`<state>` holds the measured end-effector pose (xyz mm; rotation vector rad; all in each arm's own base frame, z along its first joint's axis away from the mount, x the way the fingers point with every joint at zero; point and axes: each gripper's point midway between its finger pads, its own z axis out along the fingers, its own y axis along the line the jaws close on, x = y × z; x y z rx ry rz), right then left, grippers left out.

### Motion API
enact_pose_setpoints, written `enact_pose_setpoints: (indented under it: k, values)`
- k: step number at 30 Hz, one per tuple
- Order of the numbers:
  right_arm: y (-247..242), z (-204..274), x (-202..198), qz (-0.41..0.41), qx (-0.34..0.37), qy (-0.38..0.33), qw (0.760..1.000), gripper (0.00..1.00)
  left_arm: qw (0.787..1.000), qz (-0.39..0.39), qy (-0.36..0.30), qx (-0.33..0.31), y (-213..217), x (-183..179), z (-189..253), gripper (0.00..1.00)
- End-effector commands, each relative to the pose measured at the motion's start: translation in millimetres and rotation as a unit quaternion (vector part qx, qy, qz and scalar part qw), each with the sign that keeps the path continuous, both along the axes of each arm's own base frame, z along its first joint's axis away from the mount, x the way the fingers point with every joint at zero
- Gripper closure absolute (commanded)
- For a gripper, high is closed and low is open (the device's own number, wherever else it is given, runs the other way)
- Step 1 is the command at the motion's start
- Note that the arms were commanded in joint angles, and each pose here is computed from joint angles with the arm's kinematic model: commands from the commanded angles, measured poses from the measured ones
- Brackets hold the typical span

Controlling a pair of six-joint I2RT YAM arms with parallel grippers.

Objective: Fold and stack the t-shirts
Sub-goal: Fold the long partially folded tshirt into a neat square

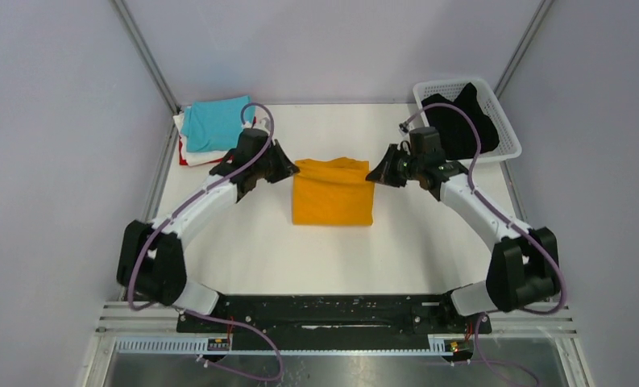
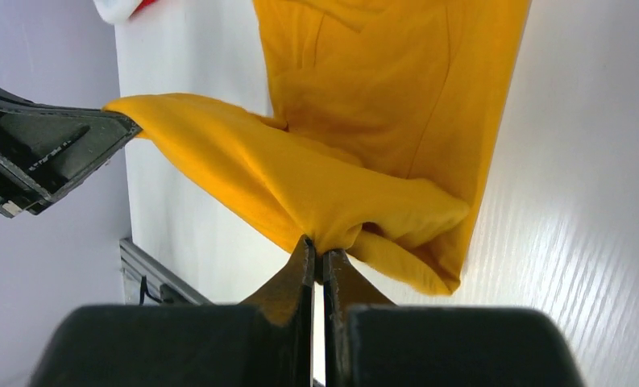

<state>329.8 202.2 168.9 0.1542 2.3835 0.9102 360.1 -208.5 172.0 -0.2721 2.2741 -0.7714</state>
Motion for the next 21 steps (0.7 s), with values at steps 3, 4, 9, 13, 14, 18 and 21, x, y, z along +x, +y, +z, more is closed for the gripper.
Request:
enact_pose_setpoints:
  k: [3,4,9,13,14,18,21]
  values:
    - [2.2,-6.6,57.5,-0.008,0.011,-0.017,1.000,1.00,0.999,0.032,-0.014,0.013,7.6,67.1,-3.8,1.00]
    - [3.6,-9.7,66.2,-0.010,0.012,-0.020,1.000,1.00,0.999,0.032,-0.007,0.013,6.3,73.1,-9.8,1.00]
    - [4.4,-38.5,108.4,-0.038,0.005,0.000,0.999,0.97,0.998,0.050,0.015,0.030,6.3,100.6,-39.0,1.00]
    - [5.1,-63.7,134.8,-0.048,0.001,0.011,0.999,0.95,0.996,0.066,0.035,0.054,9.3,121.2,-62.1,0.90]
    - [1.1,-70.0,141.0,-0.058,-0.007,0.015,0.998,0.95,0.997,0.058,0.032,0.049,5.5,127.6,-63.0,0.88]
    - [-15.3,-77.4,162.2,-0.099,-0.022,0.016,0.995,0.87,0.999,0.027,0.008,0.039,-9.4,147.5,-50.6,0.66]
    - [-17.4,-66.3,172.5,-0.096,-0.023,-0.004,0.995,0.07,0.999,0.012,0.003,0.040,-11.6,147.4,-38.0,0.08]
